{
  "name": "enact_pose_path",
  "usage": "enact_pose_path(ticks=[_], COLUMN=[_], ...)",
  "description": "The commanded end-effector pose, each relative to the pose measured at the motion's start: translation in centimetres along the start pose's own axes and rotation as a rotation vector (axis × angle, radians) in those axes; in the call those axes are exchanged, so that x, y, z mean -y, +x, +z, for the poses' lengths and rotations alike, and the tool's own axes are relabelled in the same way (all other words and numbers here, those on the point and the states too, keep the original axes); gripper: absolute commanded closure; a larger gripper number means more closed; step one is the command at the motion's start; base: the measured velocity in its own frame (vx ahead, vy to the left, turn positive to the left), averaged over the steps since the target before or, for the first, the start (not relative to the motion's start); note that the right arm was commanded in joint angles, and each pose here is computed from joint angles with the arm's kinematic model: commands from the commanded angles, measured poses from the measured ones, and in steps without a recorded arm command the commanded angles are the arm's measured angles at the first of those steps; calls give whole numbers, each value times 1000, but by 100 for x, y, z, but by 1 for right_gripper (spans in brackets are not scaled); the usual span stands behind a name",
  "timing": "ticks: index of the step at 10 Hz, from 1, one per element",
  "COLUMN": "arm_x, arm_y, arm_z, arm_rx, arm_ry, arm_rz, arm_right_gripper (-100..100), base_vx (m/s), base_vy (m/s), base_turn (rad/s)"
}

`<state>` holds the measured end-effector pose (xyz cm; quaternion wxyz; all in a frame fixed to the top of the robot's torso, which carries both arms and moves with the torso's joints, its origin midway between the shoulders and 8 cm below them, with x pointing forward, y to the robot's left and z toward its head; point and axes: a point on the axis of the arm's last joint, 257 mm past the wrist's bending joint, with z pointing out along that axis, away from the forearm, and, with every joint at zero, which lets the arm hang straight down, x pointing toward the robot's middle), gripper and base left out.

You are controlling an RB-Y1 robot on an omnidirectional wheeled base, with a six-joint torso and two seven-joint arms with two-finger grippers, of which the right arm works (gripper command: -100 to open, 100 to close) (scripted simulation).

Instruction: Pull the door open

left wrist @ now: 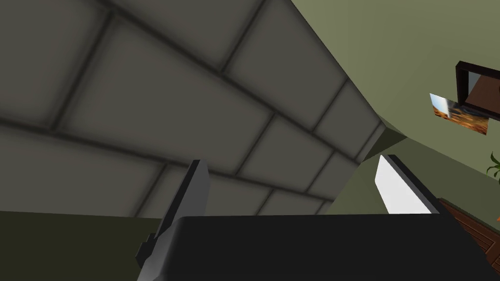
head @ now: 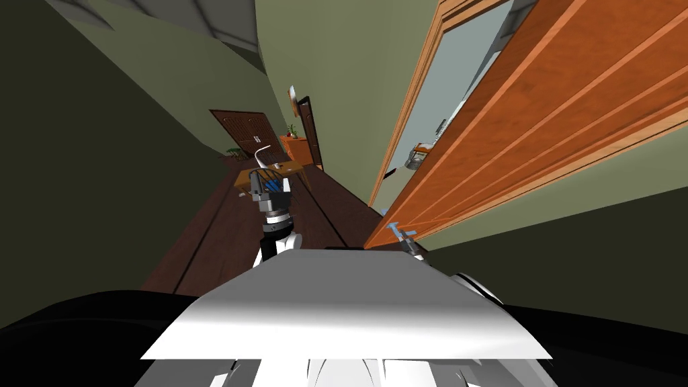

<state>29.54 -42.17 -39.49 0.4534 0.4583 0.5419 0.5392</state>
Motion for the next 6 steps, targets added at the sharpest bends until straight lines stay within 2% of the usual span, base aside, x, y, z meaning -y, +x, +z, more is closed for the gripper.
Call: enact_pose_path(ticks=[1,5,6], arm_x=[-2,-2,27], arm_y=[1,1,148], arm_z=[-1,-1,71], arm_rx=[0,0,-37], arm_ry=[-1,-1,-1], arm_rz=[0,0,16], arm_right_gripper=[100,100,100], base_vx=[0,0,4], base_vy=[0,0,27], base_turn=[0,0,-228])
